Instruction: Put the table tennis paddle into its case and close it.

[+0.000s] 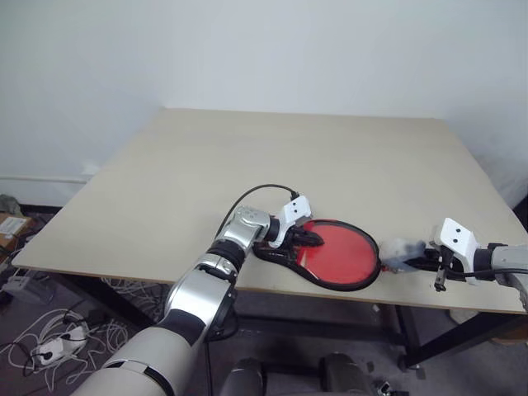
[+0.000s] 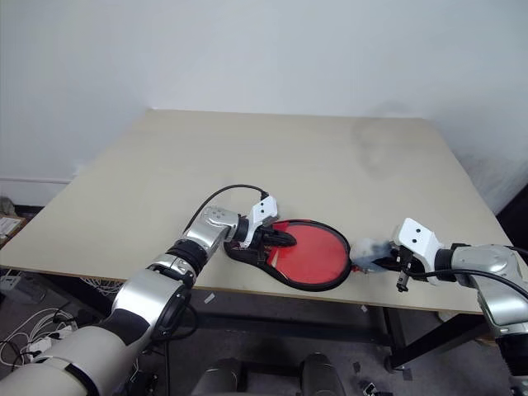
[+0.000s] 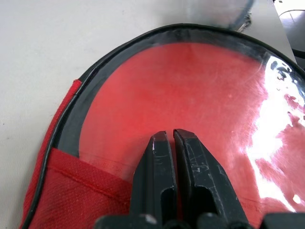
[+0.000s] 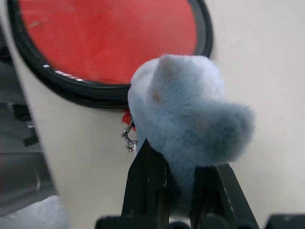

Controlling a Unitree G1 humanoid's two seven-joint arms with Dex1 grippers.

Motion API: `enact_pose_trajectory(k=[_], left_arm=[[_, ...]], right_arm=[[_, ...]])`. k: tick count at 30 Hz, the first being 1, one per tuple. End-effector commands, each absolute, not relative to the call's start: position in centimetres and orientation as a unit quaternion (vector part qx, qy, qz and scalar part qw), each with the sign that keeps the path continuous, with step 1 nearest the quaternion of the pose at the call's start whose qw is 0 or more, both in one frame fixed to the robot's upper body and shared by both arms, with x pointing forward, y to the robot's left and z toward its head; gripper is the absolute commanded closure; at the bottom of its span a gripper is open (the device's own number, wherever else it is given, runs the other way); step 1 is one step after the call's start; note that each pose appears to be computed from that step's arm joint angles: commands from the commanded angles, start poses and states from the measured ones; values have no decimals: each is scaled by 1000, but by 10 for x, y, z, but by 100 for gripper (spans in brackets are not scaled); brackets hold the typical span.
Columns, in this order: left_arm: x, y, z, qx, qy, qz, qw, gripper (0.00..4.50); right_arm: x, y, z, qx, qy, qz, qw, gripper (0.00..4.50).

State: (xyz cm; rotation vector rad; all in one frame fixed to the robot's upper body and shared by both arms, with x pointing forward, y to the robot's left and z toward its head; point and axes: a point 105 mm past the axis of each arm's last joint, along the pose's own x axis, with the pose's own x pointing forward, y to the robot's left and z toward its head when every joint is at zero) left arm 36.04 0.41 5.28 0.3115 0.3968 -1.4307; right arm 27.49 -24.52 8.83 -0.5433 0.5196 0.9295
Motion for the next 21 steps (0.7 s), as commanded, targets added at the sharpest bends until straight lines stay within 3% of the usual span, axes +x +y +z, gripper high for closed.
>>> enact_pose_trajectory(k=[1,21], left_arm=[[357,8,42,146,201,-646,722,435],[357,6,42,147,199,-645,723,435]], right_arm=[[272,-241,104,-265,228,453,820,440],[242,-213,91,-231,246,537,773,440]])
